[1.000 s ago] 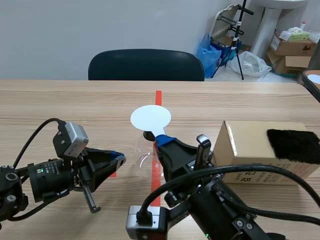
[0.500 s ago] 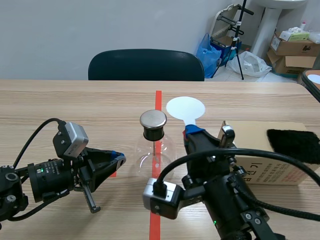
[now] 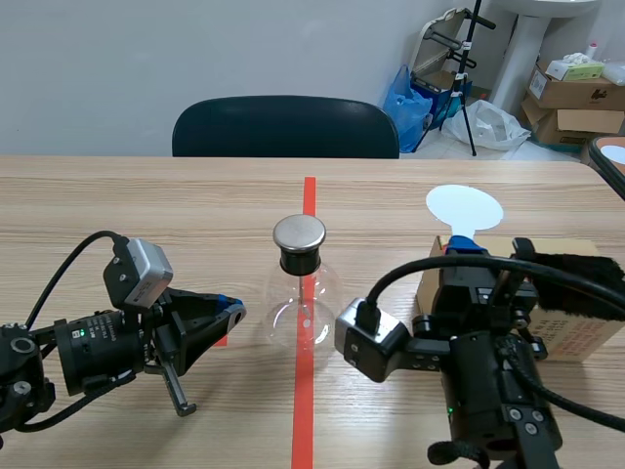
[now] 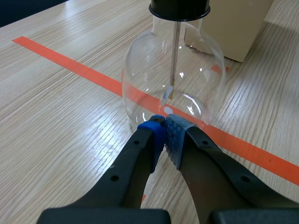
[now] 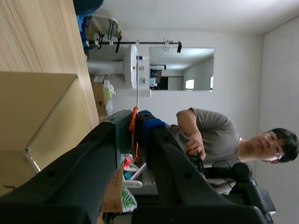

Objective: Do the electroscope experiment

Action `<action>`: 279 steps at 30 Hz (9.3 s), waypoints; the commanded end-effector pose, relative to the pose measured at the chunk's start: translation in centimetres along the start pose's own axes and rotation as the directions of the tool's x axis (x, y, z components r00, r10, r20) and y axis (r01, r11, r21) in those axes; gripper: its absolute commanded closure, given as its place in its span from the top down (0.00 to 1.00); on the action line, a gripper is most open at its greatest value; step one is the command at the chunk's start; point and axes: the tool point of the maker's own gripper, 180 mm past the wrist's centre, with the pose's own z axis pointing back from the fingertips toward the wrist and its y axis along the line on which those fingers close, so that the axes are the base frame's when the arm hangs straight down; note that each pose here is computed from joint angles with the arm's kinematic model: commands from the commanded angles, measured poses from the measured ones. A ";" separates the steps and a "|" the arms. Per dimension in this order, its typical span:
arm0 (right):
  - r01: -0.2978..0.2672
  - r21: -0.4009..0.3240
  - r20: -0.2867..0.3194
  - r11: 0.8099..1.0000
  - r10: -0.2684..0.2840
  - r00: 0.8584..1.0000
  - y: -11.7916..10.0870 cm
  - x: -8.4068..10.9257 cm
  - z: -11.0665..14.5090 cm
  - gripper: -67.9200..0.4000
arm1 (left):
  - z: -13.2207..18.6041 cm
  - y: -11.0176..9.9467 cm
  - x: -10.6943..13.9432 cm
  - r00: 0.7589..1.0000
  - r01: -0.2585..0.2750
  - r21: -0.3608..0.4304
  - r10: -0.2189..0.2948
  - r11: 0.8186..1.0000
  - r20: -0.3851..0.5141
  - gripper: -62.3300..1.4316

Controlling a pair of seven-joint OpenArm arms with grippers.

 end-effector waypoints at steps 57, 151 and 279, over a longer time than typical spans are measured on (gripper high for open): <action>0.011 -0.054 0.590 0.999 0.023 0.807 -1.5 10.5 2.8 0.03 | -0.4 0.0 1.3 0.999 0.003 -0.004 -0.003 1.000 0.048 0.07; 0.010 -0.054 0.033 0.999 -0.009 0.999 -1.6 0.4 -0.7 0.03 | -0.4 0.0 1.6 0.998 0.003 -0.004 -0.002 1.000 0.062 0.07; -0.007 -0.078 0.219 0.997 0.024 0.975 -1.7 -4.9 4.2 0.03 | 3.7 -2.4 2.3 0.986 -0.028 -0.038 0.033 0.999 0.164 0.07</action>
